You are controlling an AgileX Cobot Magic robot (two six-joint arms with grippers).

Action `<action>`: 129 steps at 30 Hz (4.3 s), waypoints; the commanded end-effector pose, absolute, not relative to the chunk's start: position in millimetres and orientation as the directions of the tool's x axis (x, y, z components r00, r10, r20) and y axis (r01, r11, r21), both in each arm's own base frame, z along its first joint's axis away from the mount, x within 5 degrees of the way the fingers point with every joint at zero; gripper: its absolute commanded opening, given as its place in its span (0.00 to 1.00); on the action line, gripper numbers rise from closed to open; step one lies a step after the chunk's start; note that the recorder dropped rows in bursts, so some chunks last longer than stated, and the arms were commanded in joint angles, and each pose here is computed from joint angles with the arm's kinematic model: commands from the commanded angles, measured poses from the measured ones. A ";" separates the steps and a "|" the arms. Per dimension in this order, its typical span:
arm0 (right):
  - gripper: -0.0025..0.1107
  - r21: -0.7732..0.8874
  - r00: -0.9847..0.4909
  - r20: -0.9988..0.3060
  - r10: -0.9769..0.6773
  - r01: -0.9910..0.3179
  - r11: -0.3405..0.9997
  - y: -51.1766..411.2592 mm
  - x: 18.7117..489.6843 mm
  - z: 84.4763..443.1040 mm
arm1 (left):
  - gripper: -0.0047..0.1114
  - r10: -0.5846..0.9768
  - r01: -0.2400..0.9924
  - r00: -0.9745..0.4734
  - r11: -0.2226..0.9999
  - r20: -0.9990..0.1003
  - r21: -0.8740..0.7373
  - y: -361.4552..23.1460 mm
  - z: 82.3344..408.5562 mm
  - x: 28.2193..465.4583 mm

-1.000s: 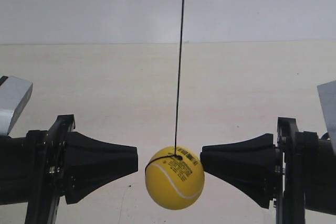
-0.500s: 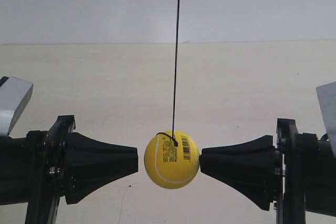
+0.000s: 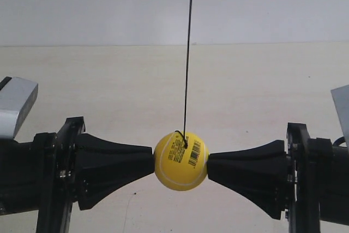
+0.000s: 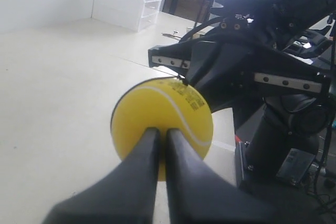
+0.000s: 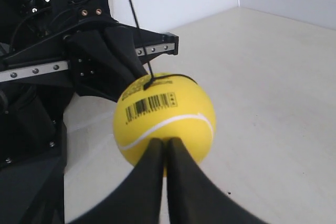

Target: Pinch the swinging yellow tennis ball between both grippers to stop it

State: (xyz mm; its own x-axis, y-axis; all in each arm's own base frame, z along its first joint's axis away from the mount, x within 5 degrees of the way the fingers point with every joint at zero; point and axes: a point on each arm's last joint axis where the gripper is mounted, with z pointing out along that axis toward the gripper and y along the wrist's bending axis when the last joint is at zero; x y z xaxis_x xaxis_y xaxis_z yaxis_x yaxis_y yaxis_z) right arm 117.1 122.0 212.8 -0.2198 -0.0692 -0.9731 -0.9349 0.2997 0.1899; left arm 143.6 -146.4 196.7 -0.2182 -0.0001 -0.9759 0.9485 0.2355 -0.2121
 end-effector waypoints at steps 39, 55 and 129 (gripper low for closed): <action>0.02 0.183 -0.208 -0.976 -0.065 -0.942 0.282 122.5 115.5 214.6 | 0.08 -0.008 0.956 -0.201 0.215 -0.980 -0.198 -148.7 199.2 142.0; 0.02 0.104 -0.192 -0.973 -0.127 -0.857 0.504 107.8 121.2 219.0 | 0.08 0.004 0.927 -0.231 0.305 -0.973 -0.218 -145.8 195.5 149.6; 0.02 0.093 0.165 -0.951 0.263 -0.658 0.747 43.6 36.4 272.8 | 0.08 -0.267 0.345 0.001 0.904 -0.964 -0.250 -13.2 265.7 38.8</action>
State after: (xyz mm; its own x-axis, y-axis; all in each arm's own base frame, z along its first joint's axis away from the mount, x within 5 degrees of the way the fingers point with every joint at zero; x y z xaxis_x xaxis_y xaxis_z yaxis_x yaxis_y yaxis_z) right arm 37.2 44.0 273.4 0.1588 0.2636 -0.9515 -0.6581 0.7466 0.0970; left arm 40.0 -14.3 266.1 0.0080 -0.2097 -0.9777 0.3723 0.9081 -0.1917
